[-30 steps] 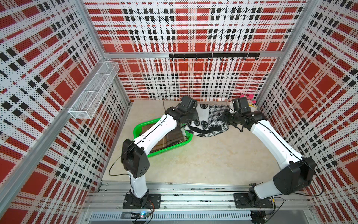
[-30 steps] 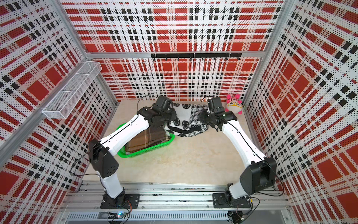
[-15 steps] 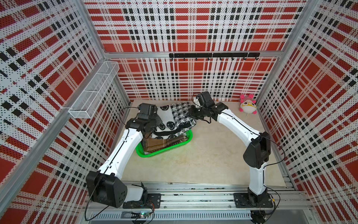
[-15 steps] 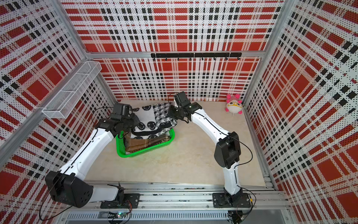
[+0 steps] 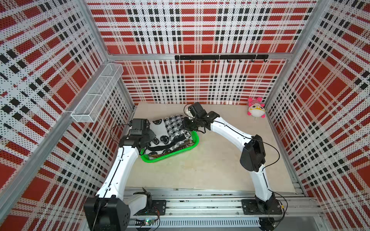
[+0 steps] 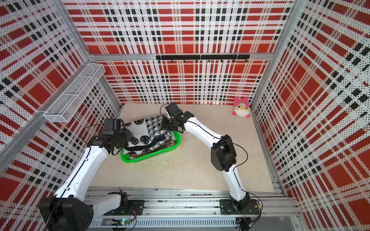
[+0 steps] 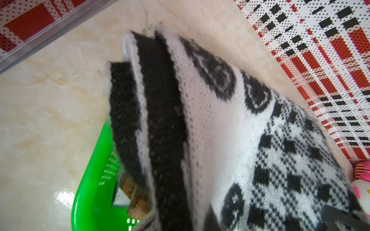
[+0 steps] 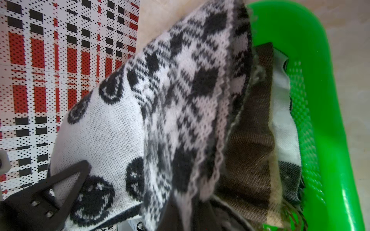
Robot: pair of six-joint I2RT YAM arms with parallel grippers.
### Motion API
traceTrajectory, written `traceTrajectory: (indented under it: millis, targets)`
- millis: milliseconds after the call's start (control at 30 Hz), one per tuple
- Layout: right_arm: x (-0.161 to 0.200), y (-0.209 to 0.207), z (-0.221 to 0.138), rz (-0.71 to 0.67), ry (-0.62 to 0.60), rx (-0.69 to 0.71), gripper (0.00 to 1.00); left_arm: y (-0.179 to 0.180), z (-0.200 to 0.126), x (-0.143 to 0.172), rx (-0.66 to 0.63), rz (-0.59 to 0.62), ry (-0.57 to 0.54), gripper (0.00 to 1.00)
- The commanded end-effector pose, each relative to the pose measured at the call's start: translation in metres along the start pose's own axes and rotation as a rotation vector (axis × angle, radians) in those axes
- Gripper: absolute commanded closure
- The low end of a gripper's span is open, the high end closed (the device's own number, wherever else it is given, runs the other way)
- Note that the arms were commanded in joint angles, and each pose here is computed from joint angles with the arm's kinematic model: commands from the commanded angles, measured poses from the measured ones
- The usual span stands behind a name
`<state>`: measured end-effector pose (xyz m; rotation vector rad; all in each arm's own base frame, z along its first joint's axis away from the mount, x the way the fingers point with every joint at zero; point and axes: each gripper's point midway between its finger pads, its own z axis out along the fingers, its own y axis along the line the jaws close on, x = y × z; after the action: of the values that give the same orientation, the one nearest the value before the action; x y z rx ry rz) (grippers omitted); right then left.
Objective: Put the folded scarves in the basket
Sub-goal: Place the scarf in the basket.
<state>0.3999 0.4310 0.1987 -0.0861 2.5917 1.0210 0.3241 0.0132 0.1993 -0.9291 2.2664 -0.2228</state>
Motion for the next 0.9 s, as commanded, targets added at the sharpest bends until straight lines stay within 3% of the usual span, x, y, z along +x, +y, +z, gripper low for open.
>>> traceTrajectory:
  millis: [0,400,867]
  targets:
    - [-0.003,0.001,0.004,0.002,-0.017,0.009,1.00,0.010,0.001,-0.008,-0.013,0.003,-0.044,1.00]
    - [0.005,-0.030,0.011,0.010,-0.020,0.117,1.00,0.020,0.039,0.002,-0.046,0.020,-0.016,1.00]
    - [0.014,-0.076,0.019,0.055,-0.032,0.264,1.00,0.054,0.076,0.026,-0.184,0.010,0.045,1.00]
